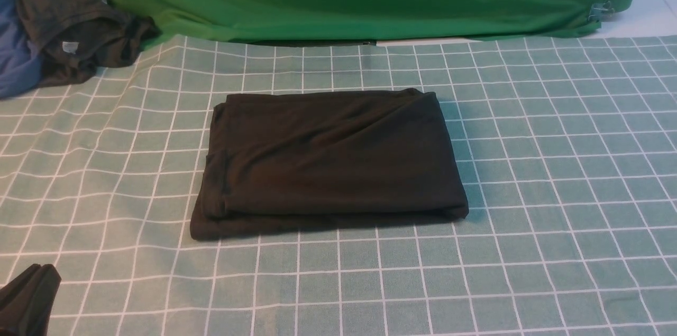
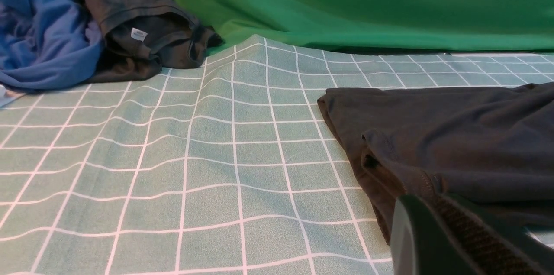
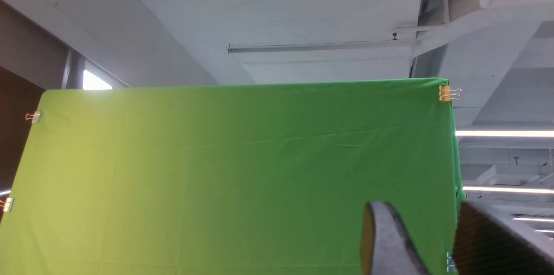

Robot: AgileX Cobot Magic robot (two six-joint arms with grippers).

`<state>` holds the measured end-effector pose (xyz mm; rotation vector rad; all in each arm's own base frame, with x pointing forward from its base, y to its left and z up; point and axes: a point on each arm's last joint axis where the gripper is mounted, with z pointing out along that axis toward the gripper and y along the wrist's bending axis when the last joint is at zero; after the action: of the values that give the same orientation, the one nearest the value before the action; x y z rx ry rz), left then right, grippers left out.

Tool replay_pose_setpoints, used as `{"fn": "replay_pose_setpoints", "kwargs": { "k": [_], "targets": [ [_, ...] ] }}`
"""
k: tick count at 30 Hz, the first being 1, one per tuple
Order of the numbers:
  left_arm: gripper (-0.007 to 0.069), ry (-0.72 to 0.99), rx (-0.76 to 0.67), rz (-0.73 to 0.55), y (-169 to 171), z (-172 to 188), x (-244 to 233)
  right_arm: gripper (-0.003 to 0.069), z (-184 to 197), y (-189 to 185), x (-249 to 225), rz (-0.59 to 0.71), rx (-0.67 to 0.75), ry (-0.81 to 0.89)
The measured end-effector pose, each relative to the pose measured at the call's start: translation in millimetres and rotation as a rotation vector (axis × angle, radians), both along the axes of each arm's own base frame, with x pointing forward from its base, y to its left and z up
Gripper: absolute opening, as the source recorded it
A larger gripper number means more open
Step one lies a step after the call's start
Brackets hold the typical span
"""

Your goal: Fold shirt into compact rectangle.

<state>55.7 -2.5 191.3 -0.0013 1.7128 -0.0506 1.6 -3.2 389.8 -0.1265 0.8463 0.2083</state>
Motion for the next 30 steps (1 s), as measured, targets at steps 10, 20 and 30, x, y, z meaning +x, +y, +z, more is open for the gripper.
{"fn": "replay_pose_setpoints", "kwargs": {
  "k": [10,20,30],
  "targets": [
    [0.0011,0.0,-0.001,0.0,0.0,0.0,0.0,0.0238,-0.1,0.0,0.1,0.0,-0.001,0.001],
    [0.0011,0.0,0.002,0.0,0.1,0.0,0.0,0.0239,-8.8,2.9,4.5,-0.039,-0.094,0.066],
    [0.0011,-0.001,0.002,0.0,0.1,0.1,0.0,0.0239,-113.6,10.8,48.1,-0.231,-0.368,0.593]
  ]
}}
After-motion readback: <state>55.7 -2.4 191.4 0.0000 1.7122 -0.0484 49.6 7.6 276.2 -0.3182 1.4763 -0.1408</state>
